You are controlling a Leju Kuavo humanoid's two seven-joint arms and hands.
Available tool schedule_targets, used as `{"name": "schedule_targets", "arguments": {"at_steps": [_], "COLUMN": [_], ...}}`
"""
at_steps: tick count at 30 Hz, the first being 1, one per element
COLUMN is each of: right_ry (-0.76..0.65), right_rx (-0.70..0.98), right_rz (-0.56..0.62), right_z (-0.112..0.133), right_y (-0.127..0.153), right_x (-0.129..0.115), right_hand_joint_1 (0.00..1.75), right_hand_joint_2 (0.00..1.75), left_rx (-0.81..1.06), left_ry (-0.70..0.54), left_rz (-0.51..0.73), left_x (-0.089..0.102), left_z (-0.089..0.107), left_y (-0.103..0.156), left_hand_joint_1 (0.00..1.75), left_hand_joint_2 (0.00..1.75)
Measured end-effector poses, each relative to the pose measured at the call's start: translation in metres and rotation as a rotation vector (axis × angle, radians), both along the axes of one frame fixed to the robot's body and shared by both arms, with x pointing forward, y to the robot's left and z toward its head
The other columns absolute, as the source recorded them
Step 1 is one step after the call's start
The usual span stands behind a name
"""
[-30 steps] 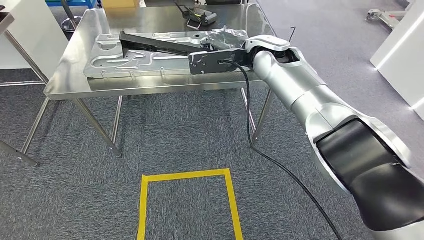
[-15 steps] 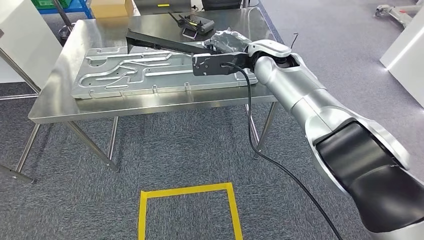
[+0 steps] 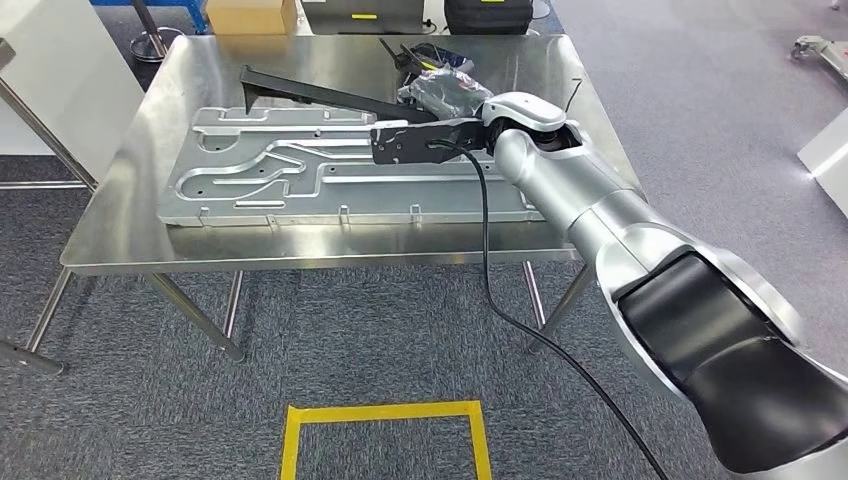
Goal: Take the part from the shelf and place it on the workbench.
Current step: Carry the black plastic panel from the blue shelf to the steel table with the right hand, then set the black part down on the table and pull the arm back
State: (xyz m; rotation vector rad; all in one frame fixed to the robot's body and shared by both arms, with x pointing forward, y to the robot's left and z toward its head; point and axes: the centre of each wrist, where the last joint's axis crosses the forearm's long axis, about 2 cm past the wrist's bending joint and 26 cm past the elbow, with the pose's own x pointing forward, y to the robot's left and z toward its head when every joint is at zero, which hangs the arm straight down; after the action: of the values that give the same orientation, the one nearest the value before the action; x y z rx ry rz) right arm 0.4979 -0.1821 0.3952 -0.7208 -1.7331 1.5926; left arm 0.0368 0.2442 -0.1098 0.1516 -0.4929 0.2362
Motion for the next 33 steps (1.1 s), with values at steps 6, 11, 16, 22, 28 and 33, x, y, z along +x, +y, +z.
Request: {"name": "schedule_targets", "arguments": {"at_steps": [6,11,16,22,28,33], "right_ry": [0.01,0.007,0.011,0.011,0.011,0.038], "right_rx": [-0.002,0.003,0.004,0.005,0.003,-0.004], "right_rz": [-0.007,-0.006,-0.006,-0.015,-0.029,-0.043], "right_z": [-0.004,-0.003,-0.005,-0.01,-0.015,-0.03], "right_y": [-0.002,-0.001,0.0,-0.003,-0.008,-0.012], "right_x": [0.001,0.001,0.0,0.001,0.002,0.002], "right_hand_joint_1": [1.75,1.75,1.75,1.75,1.75,1.75], "right_hand_joint_2": [1.75,1.75,1.75,1.75,1.75,1.75], "left_rx": [0.004,0.005,0.005,-0.002,-0.004,-0.004], "left_ry": [0.005,0.0,-0.003,0.002,-0.002,-0.004], "left_rz": [0.004,0.008,0.01,0.01,0.007,0.002], "left_x": [-0.002,-0.001,0.001,-0.001,0.0,0.001], "left_z": [0.0,0.0,0.0,0.0,0.0,0.0], "left_y": [-0.002,-0.004,-0.004,-0.004,-0.004,-0.004], "left_hand_joint_1": [0.0,0.0,0.0,0.0,0.0,0.0], "left_hand_joint_2": [0.0,0.0,0.0,0.0,0.0,0.0]}}
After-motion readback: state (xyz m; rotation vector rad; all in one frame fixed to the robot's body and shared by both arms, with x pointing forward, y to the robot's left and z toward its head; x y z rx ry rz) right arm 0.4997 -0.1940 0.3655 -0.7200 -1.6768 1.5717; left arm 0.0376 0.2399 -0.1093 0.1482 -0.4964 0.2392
